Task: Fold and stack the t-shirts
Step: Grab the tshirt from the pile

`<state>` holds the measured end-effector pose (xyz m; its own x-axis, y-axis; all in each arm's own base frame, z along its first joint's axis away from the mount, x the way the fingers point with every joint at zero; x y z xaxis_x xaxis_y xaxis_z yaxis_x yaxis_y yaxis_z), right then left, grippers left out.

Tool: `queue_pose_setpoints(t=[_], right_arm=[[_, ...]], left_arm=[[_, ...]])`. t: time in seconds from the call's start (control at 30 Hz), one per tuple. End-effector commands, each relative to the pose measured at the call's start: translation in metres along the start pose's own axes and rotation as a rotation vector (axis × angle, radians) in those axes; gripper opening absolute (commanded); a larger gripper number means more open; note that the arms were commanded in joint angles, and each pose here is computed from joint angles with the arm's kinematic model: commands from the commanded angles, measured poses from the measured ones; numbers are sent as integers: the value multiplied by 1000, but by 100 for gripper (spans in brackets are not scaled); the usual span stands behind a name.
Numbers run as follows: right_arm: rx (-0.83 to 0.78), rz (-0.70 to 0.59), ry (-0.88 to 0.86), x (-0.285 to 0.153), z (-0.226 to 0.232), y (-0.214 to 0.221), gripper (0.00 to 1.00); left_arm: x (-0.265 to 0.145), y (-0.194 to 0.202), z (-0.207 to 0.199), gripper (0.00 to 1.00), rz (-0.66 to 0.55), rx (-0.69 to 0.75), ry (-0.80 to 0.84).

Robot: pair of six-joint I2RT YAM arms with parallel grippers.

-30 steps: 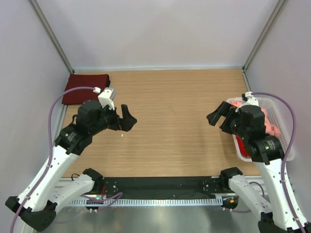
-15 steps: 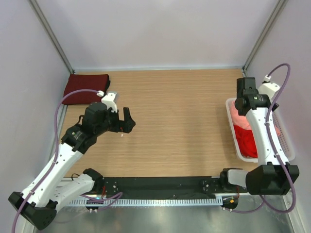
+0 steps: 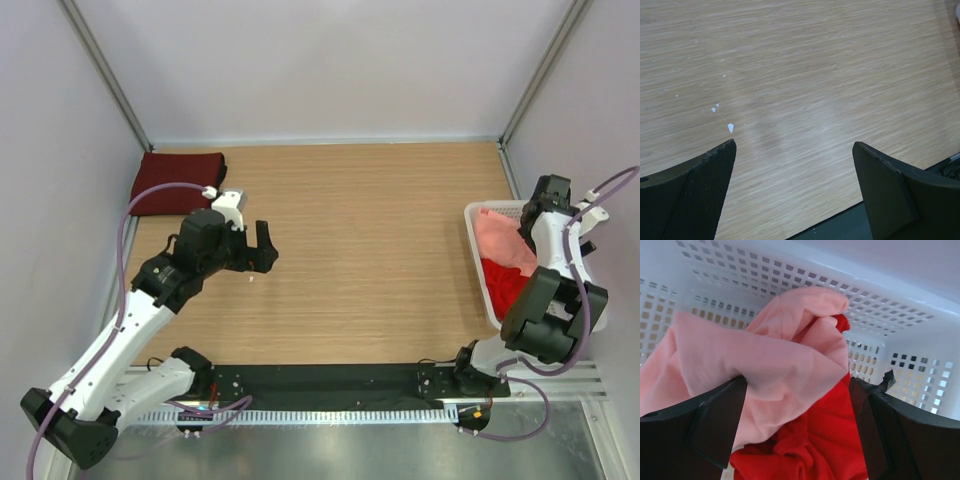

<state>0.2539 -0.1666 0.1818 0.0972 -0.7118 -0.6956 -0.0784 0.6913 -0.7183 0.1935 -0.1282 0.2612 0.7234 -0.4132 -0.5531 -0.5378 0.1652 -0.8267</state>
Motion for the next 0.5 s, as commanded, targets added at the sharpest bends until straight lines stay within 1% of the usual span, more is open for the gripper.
queue_pose_setpoints(t=[0.0,0.03,0.07,0.1,0.17,0.2,0.23,0.27,0.3,0.33,0.37,0.4,0.47], right_arm=[[77,42,-101,13,21,2,90],[73,48,-99,13,22,3,88],[71,51,-95,14,22,2,73],[78,44,-99,12,24,-3,62],[81,35,-100,5,23,-11,46],[85,20,-128,-3,28,-23,33],[96,7,-170,-19,33,-39,17],[83,21,-155,-21,29,-37,17],[104,4,-208,-39,35,-58,1],[91,19,-220,-50,32,-63,1],[106,10,-277,-69,31,-75,1],[130,11,-388,-94,38,-92,1],[129,22,-536,-131,38,-109,1]], left_arm=[[3,-5,4,100,-24,11,-28],[3,-4,4,100,-16,12,-31],[4,-3,4,100,-12,12,-31],[3,-4,4,100,-13,12,-31],[3,-4,4,99,-13,11,-31],[3,-4,4,100,-15,11,-31],[3,-4,4,99,-15,9,-31],[3,-4,4,100,-15,11,-29],[3,-4,4,99,-15,11,-29],[3,-5,4,99,-16,12,-29],[3,-4,4,99,-15,14,-29],[2,-5,4,99,-16,14,-29],[1,-5,4,99,-18,14,-32]])
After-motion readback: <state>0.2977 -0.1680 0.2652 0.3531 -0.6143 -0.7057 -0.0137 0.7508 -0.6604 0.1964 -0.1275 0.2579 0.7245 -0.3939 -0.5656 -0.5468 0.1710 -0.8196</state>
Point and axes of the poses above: each gripper's point midway between its finger pads, its own x axis out along the fingers, its own z axis along the line the jaws close on, y = z × x, the point moved 6 cm from there along -x, back along the fingers, and after that the axes turned 12 degrees about x, right-handed, at the moved point
